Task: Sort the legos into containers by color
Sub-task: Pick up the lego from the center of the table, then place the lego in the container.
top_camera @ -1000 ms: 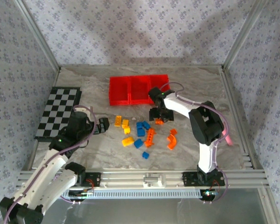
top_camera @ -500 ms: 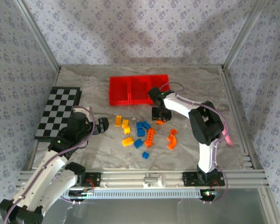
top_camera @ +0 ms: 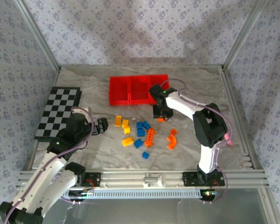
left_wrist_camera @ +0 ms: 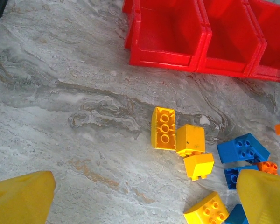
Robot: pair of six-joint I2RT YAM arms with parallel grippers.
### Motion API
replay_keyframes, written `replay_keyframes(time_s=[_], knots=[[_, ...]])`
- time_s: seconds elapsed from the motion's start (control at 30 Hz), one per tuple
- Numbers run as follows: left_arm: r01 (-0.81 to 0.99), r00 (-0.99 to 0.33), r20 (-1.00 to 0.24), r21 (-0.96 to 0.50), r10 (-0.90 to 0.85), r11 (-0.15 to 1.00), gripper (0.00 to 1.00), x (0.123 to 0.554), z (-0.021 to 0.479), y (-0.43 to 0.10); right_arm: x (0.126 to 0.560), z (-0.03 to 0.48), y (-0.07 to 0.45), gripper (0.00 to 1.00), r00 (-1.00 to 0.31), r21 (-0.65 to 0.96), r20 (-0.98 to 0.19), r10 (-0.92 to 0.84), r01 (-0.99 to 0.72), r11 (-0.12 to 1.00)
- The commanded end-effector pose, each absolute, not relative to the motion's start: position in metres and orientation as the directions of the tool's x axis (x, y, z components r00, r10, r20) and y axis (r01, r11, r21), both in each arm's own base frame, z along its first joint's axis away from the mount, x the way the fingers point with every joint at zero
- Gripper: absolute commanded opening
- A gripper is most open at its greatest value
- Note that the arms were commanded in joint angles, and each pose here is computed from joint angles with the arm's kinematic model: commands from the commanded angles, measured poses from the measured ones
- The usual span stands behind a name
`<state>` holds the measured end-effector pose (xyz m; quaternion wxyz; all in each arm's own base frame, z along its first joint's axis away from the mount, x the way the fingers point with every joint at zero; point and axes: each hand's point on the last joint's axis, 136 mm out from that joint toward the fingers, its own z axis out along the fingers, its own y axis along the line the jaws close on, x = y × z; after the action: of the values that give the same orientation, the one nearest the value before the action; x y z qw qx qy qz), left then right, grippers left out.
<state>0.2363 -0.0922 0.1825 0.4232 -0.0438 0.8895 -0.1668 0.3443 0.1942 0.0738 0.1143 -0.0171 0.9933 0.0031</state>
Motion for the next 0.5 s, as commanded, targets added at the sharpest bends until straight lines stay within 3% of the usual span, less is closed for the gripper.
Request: replay_keyframes(time_s=[0.0, 0.2, 0.47], knots=[[0.051, -0.634, -0.739, -0.333, -0.227, 0.942, 1.0, 0.234, 0.183, -0.09, 0.37, 0.135, 0.186, 0.49, -0.932, 0.007, -0.36, -0.051, -0.058, 0.998], [0.049, -0.636, -0.736, -0.338, -0.232, 0.94, 1.0, 0.233, 0.183, -0.09, 0.423, 0.173, 0.18, 0.48, -0.89, 0.076, -0.454, -0.039, -0.082, 0.994], [0.042, -0.637, -0.734, -0.339, -0.236, 0.94, 1.0, 0.23, 0.182, -0.088, 0.493, 0.156, 0.172, 0.41, -0.891, 0.146, -0.453, -0.007, -0.082, 0.986]])
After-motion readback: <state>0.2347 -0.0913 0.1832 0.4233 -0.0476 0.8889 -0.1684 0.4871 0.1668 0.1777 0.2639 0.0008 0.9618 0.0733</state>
